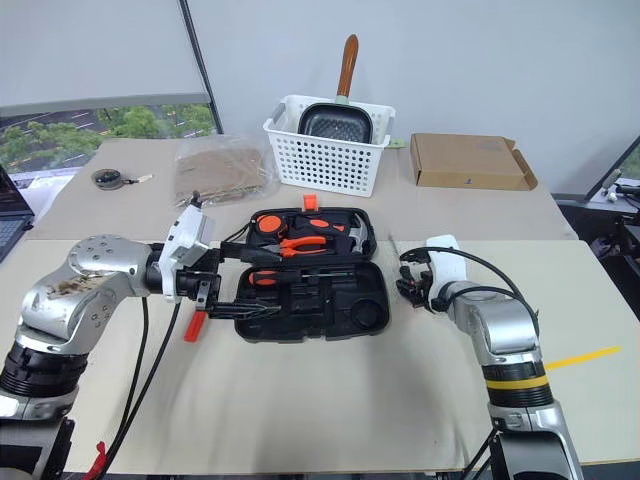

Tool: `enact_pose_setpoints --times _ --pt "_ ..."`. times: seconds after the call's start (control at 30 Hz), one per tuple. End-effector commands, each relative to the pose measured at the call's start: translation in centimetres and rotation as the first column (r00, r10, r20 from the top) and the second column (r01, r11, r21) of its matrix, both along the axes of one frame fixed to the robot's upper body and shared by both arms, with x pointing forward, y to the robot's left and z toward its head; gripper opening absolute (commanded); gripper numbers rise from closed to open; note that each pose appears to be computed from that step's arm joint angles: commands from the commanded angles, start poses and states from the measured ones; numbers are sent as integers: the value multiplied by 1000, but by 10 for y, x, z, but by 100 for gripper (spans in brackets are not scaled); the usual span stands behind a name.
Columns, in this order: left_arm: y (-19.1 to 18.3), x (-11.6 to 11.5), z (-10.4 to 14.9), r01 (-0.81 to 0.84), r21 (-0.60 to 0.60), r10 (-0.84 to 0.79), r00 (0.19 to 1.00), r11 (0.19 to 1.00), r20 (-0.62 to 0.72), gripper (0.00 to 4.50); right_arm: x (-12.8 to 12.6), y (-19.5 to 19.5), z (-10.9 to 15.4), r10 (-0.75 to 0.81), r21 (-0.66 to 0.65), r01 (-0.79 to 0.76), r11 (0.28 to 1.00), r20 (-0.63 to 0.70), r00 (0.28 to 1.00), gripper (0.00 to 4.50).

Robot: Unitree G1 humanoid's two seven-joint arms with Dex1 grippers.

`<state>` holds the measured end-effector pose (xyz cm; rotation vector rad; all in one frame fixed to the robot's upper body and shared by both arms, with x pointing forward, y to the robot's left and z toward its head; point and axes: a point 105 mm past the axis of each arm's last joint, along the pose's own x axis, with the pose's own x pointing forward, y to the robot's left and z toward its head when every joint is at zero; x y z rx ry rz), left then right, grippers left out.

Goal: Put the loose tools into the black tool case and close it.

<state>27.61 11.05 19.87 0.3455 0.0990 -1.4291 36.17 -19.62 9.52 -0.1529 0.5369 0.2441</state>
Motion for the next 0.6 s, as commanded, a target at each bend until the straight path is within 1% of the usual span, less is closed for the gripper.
enact_pose_setpoints --times 0.03,0.07,0.1,0.17,0.27,0.3,0.37,0.4,0.43,0.53,0.6 --pt "1 -2 5 -15 2 14 999 1000 37 450 9 -8 10 -65 -16 65 998 52 997 171" --pt "1 -2 5 -17 0 17 999 1000 38 450 11 -10 13 -84 -12 85 996 65 994 132" --pt "1 -2 5 -20 -2 20 999 1000 39 450 14 -12 16 -101 -8 102 995 84 991 105" --pt "1 -1 6 -29 -10 30 999 1000 41 450 20 -14 26 -124 3 124 992 137 983 98" --pt "4 0 7 -49 -20 50 998 999 40 450 27 -12 44 -114 23 111 994 215 970 98" --pt "8 1 8 -67 -20 68 997 998 38 450 31 -2 64 -23 12 20 1000 320 947 98" --pt "16 0 8 -101 -25 102 994 995 30 450 30 16 84 146 -61 -133 989 409 901 98" --pt "21 -1 8 -118 -26 119 993 993 24 450 27 30 93 263 -101 -244 965 451 853 98" --pt "25 -2 8 -134 -22 135 991 991 17 450 22 41 95 364 -135 -342 930 458 811 98" --pt "41 -6 4 -193 5 193 981 981 0 450 13 63 94 564 -225 -521 823 439 700 98" --pt "55 -8 0 -247 26 248 969 969 -12 450 6 81 95 691 -284 -640 714 436 577 98"
